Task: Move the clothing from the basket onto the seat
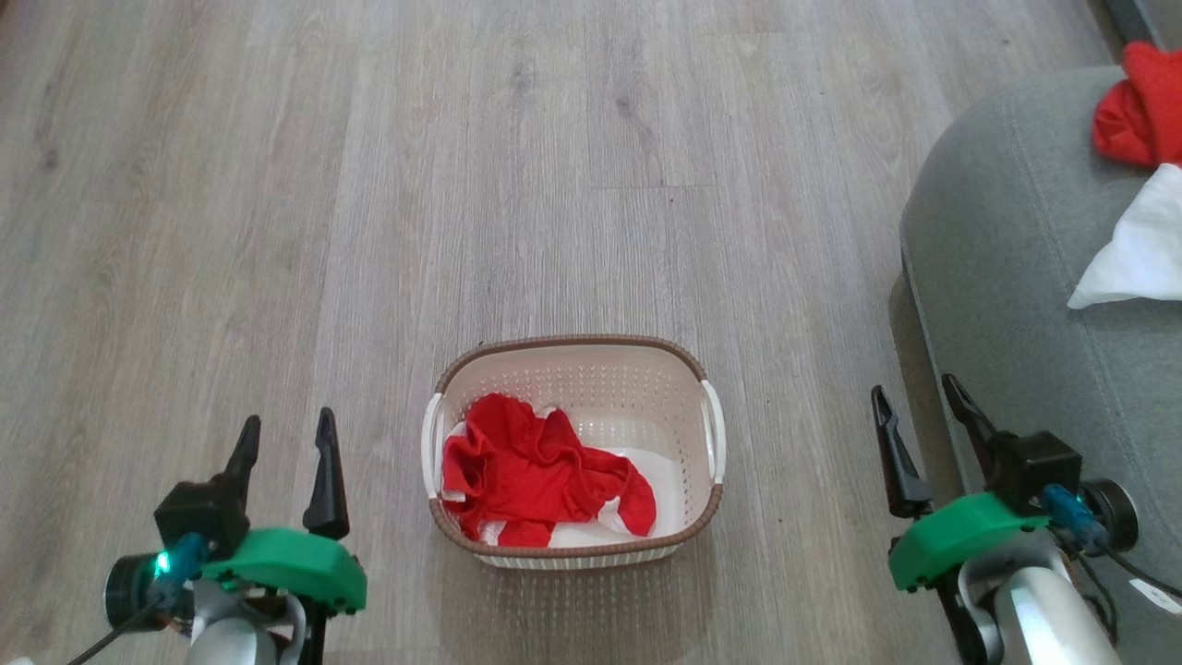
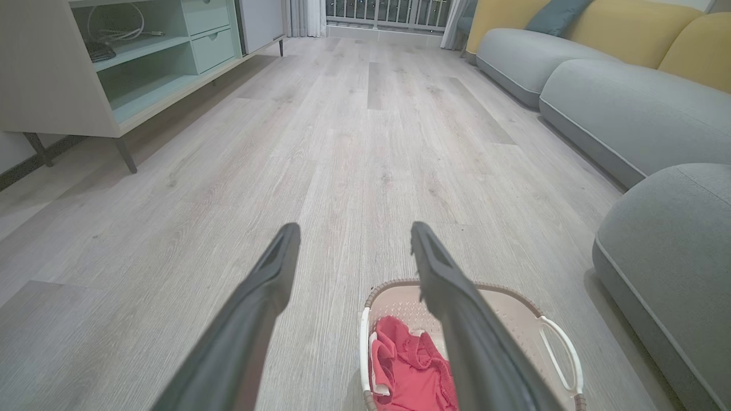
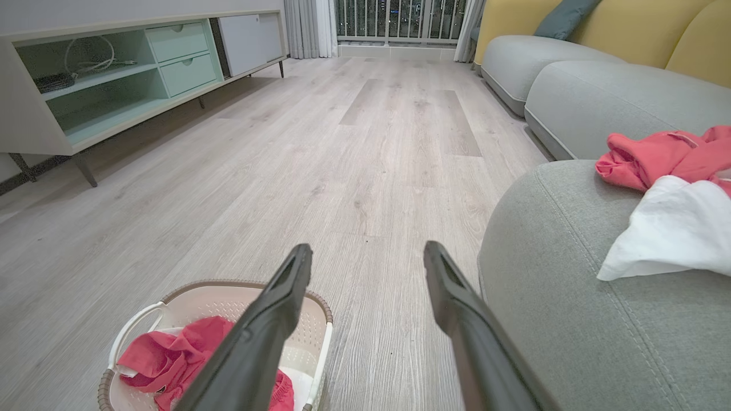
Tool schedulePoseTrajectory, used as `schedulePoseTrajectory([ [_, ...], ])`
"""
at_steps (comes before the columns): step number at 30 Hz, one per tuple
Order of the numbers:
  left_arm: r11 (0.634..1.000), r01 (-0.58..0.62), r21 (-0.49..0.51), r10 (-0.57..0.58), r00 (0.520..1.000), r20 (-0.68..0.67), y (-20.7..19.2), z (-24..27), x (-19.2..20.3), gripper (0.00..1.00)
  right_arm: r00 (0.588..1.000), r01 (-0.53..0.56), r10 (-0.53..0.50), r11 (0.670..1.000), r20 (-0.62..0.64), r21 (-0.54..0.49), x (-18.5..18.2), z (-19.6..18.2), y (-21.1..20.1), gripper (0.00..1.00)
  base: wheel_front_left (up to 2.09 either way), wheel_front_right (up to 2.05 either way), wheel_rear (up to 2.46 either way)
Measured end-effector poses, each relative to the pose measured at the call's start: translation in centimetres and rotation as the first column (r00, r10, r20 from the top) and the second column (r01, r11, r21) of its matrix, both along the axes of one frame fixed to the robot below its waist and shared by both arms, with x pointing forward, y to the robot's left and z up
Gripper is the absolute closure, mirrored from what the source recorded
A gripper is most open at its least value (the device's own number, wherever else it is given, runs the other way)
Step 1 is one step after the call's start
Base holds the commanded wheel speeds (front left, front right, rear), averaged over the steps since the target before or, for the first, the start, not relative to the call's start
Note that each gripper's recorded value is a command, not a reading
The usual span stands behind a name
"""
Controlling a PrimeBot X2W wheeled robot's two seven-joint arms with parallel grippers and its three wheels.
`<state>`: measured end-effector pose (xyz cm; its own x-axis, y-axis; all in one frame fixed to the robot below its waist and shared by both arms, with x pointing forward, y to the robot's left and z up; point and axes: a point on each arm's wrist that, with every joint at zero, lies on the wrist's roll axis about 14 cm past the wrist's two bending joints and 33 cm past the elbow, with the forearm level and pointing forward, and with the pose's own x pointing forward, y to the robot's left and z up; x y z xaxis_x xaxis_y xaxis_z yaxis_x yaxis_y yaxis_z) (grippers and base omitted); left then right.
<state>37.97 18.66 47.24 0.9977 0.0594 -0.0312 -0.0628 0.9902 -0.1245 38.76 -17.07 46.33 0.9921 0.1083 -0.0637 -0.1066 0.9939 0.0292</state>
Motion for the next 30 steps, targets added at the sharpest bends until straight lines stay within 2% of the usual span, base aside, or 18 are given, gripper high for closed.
schedulePoseTrajectory([
  [19,1.000,0.013,0.000,-0.013,0.999,-0.033,-0.5,-1.2,0.5,0.00,1.000,0.009,-0.009,1.000,-0.030,0.001,0.1,-1.0,-0.3,0.00,0.00,0.00,0.00],
  [25,0.996,0.083,-0.007,-0.084,0.995,-0.059,-2.8,-2.3,2.7,0.00,0.999,0.014,-0.014,1.000,-0.050,0.001,1.2,-2.0,-0.4,0.00,0.00,0.00,0.00],
  [30,0.980,0.198,-0.015,-0.199,0.976,-0.086,-6.4,-3.9,6.5,0.00,1.000,0.016,-0.016,1.000,-0.007,-0.002,4.6,-1.3,-0.6,0.00,0.00,0.00,0.00],
])
